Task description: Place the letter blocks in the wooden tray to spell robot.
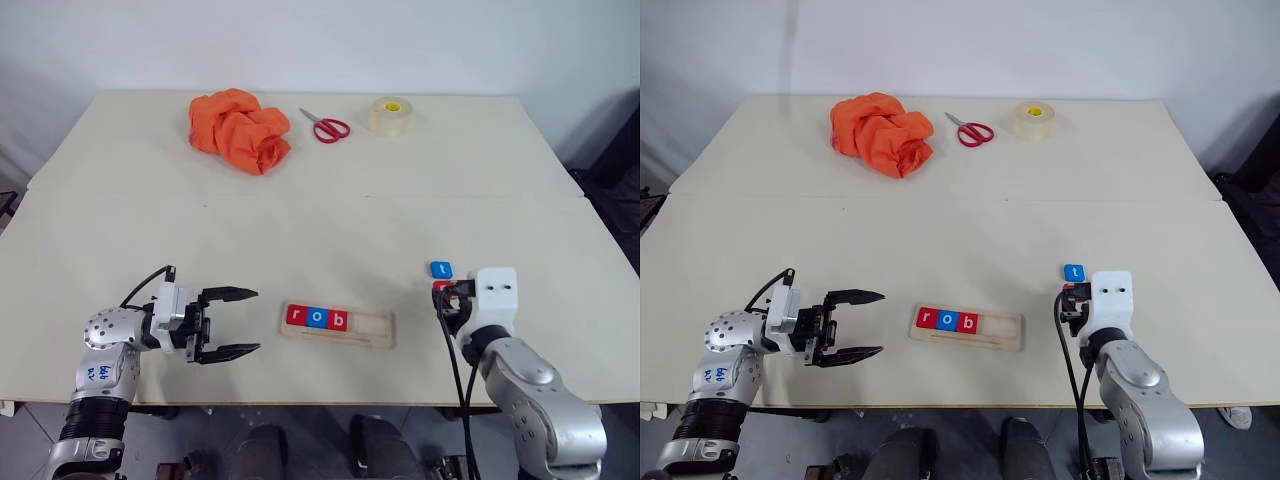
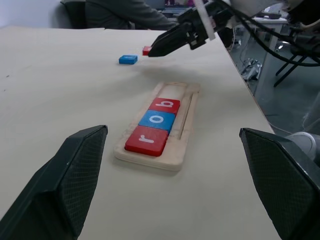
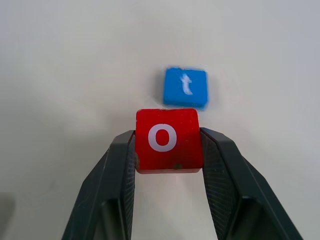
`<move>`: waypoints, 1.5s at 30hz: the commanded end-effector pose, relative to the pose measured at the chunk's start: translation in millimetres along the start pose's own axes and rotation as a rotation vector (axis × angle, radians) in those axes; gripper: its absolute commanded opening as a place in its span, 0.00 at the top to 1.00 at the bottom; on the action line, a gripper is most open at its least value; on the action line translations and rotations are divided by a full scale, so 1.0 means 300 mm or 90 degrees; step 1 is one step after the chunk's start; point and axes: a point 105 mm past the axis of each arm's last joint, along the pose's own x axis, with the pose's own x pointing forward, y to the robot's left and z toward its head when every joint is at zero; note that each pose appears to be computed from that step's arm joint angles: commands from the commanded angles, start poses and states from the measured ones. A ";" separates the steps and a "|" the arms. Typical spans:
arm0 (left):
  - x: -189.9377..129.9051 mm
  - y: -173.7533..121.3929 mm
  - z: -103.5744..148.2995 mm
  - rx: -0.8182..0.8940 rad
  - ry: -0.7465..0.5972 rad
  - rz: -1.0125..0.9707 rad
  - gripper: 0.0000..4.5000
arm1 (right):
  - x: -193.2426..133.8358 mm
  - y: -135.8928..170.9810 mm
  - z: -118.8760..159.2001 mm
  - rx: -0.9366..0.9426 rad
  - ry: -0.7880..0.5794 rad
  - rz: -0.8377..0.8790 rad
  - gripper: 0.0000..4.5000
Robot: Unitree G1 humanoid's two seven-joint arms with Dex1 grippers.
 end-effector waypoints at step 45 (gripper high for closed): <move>0.008 -0.052 -0.016 0.036 -0.022 0.103 0.00 | 0.102 -0.044 0.037 -0.552 0.206 0.597 0.29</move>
